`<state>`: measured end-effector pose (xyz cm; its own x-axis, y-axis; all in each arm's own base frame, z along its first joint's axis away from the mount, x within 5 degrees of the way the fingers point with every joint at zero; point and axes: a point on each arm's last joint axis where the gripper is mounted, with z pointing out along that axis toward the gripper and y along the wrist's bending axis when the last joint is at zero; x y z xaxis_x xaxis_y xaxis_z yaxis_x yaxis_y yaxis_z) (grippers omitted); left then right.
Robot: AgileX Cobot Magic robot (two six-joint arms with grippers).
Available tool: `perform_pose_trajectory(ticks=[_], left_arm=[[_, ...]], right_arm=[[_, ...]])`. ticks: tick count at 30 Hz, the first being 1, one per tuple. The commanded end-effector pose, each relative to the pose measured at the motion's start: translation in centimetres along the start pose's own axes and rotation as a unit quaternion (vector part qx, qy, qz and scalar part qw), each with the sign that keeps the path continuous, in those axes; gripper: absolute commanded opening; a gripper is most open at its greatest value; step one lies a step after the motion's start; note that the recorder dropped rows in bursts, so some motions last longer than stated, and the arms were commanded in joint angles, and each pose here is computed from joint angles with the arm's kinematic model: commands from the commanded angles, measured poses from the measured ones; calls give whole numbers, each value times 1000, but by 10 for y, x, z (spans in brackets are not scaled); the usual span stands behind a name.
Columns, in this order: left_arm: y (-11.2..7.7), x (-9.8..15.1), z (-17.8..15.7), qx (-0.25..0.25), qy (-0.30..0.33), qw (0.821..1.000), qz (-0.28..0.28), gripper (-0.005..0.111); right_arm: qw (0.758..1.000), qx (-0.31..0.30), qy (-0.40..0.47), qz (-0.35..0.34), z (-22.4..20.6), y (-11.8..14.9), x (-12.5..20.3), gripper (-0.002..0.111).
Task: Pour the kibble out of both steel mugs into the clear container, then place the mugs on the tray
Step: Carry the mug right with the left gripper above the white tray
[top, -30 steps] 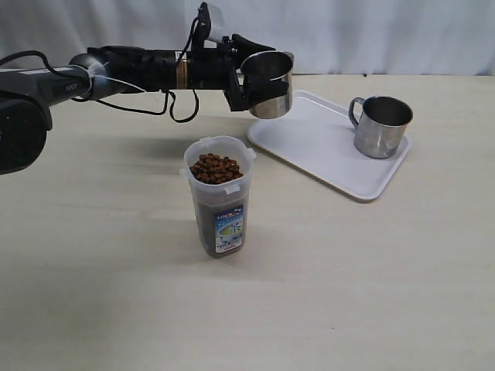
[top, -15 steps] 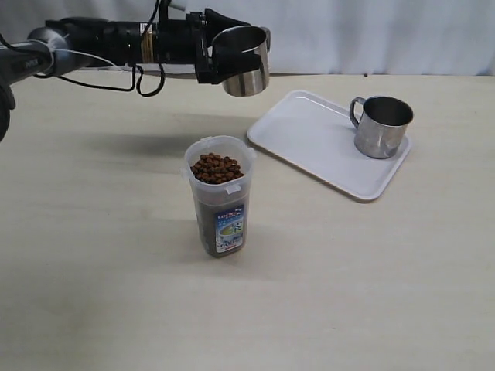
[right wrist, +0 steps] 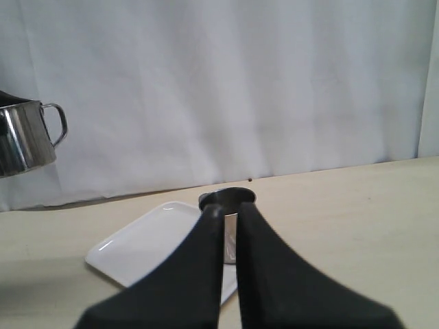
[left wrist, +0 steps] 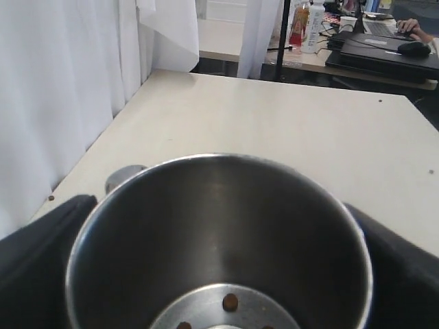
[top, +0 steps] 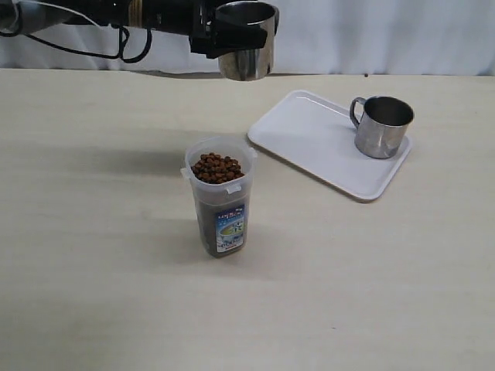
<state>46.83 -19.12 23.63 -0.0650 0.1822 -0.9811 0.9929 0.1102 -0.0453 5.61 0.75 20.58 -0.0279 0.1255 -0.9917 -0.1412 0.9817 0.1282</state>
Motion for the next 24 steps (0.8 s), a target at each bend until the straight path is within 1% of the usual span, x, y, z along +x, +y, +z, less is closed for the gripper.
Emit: perform_pose_trajectory(ticks=[1, 4, 5, 9, 12, 15, 18, 22, 24], left_arm=[[-29, -15, -4, 9, -19, 1000, 4, 0], [-49, -23, 5, 19, -45, 999, 11, 0], [-58, -28, 11, 29, -49, 998, 14, 0], [-85, -47, 35, 64, -61, 996, 33, 0], [-100, -57, 52, 82, -82, 993, 32, 0], [-106, -59, 70, 55, -76, 995, 35, 0], [-115, -57, 93, 19, -52, 998, 44, 0], [-127, -58, 117, -11, -46, 997, 54, 0], [-127, -58, 126, -48, -48, 997, 48, 0]], right_arm=[[1000, 4, 2, 1, 0, -1, 2, 5], [1000, 4, 2, 1, 0, -1, 2, 5], [1000, 4, 2, 1, 0, -1, 2, 5], [1000, 4, 2, 1, 0, -1, 2, 5], [1000, 4, 2, 1, 0, -1, 2, 5], [1000, 4, 2, 1, 0, -1, 2, 5], [1000, 4, 2, 1, 0, -1, 2, 5], [1000, 4, 2, 1, 0, -1, 2, 5], [1000, 4, 2, 1, 0, -1, 2, 5]])
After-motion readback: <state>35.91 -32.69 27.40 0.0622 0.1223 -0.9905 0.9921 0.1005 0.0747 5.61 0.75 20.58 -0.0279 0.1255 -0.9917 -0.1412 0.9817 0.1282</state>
